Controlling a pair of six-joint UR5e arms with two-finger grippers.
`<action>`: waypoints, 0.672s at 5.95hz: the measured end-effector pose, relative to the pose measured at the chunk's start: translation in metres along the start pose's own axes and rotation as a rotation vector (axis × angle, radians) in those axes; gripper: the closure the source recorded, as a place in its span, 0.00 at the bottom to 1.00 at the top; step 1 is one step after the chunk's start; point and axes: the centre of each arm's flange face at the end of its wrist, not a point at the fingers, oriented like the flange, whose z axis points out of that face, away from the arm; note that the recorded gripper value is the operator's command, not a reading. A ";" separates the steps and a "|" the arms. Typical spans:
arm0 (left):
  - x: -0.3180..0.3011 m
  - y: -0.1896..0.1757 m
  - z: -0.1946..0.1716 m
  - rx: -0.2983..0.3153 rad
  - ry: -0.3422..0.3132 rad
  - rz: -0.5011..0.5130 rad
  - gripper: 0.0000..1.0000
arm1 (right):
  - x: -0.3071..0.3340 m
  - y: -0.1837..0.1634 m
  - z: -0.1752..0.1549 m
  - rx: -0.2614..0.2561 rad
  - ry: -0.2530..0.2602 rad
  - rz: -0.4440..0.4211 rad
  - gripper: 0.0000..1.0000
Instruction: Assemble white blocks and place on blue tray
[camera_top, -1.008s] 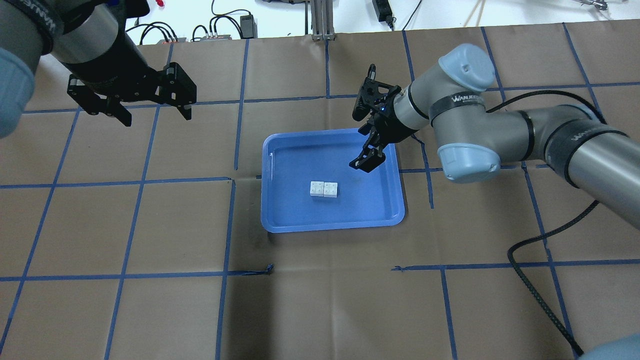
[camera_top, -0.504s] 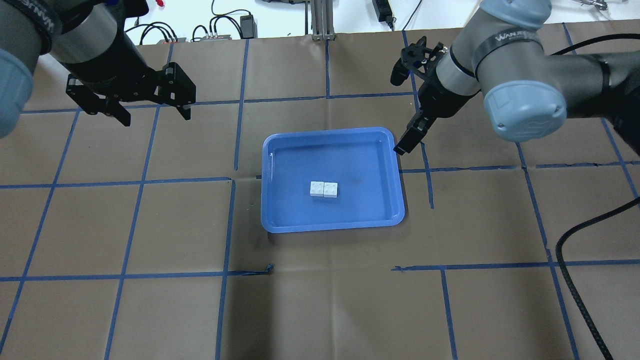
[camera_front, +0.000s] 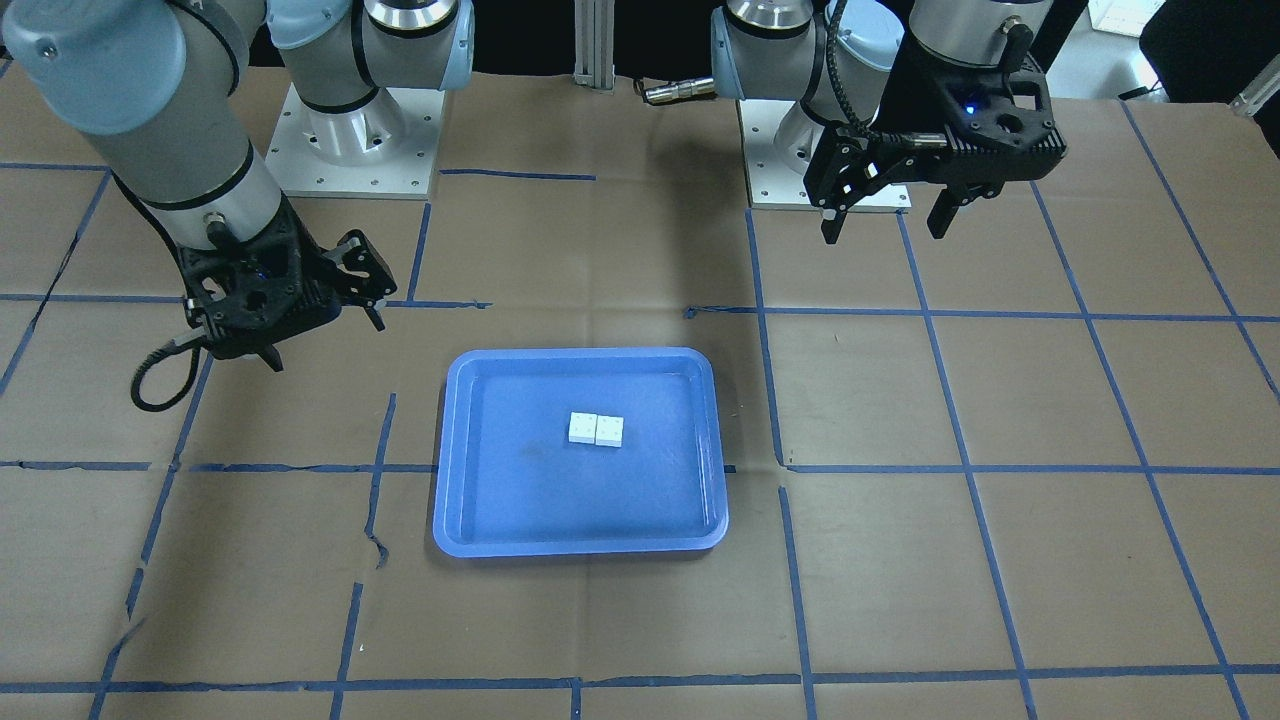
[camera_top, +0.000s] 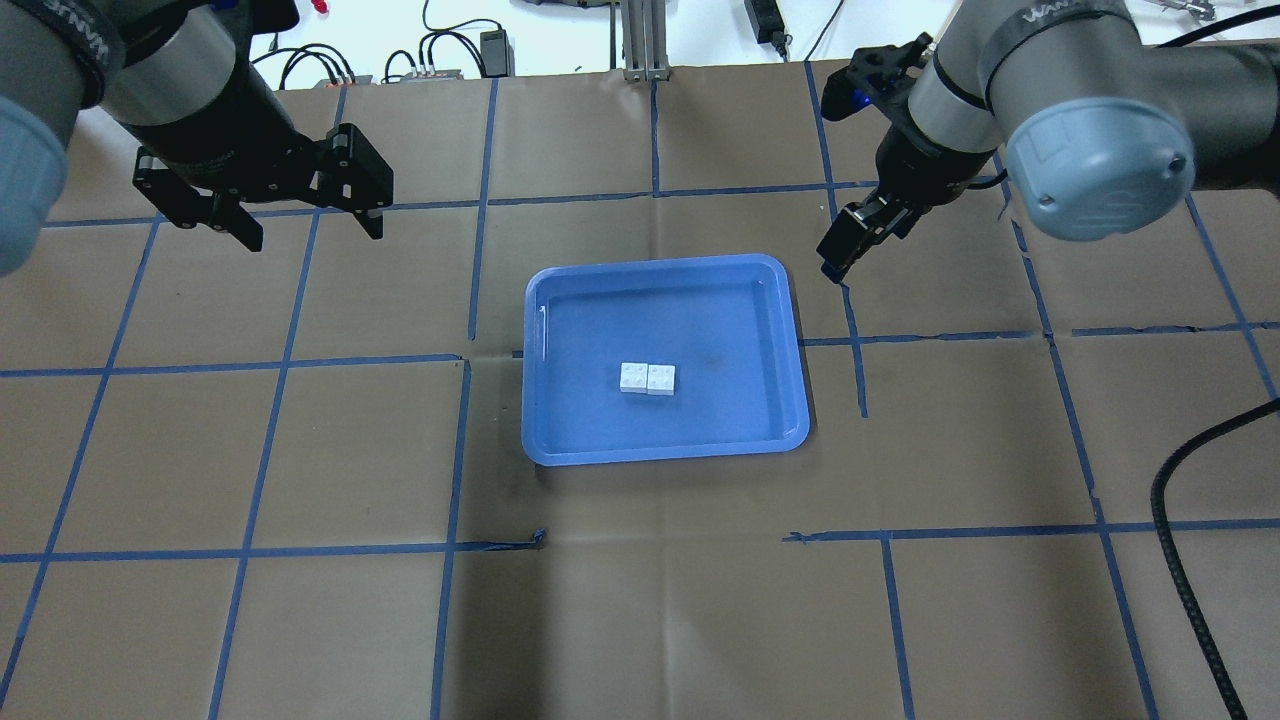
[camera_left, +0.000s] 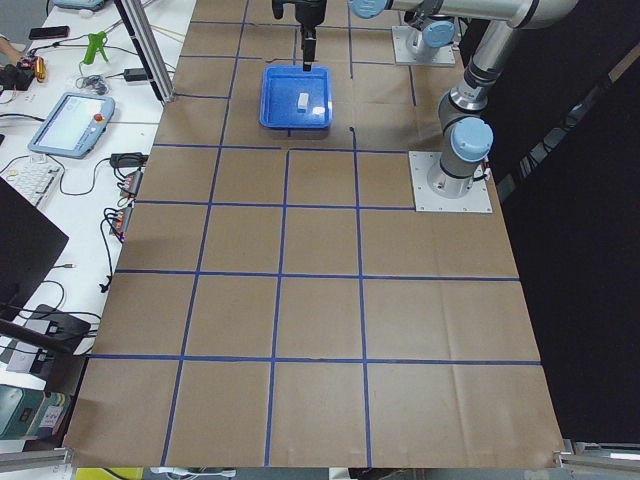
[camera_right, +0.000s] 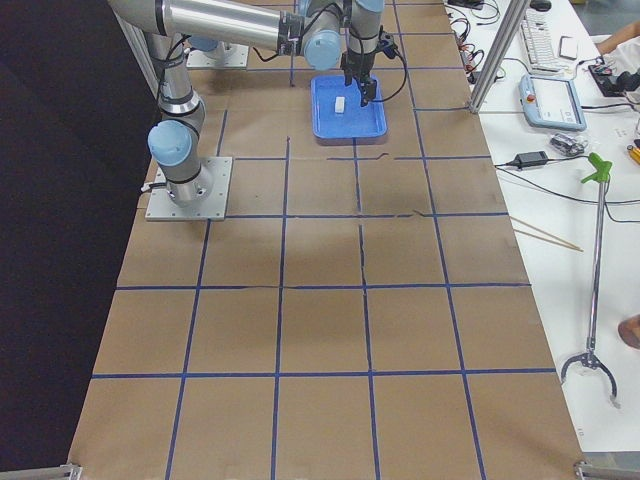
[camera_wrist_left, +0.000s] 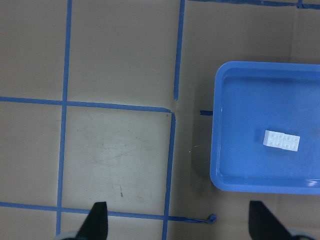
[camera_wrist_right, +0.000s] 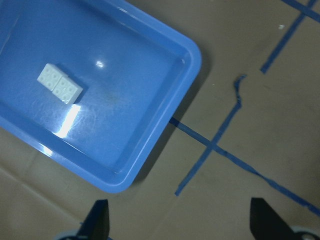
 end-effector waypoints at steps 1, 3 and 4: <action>0.000 0.000 -0.001 0.001 0.000 0.000 0.00 | 0.000 0.011 -0.024 0.004 0.040 0.100 0.00; -0.001 0.001 -0.001 0.003 -0.002 -0.001 0.00 | 0.009 0.029 -0.072 -0.022 0.045 0.260 0.00; -0.001 0.001 -0.001 0.003 -0.002 -0.001 0.00 | 0.011 0.034 -0.088 -0.050 0.032 0.290 0.00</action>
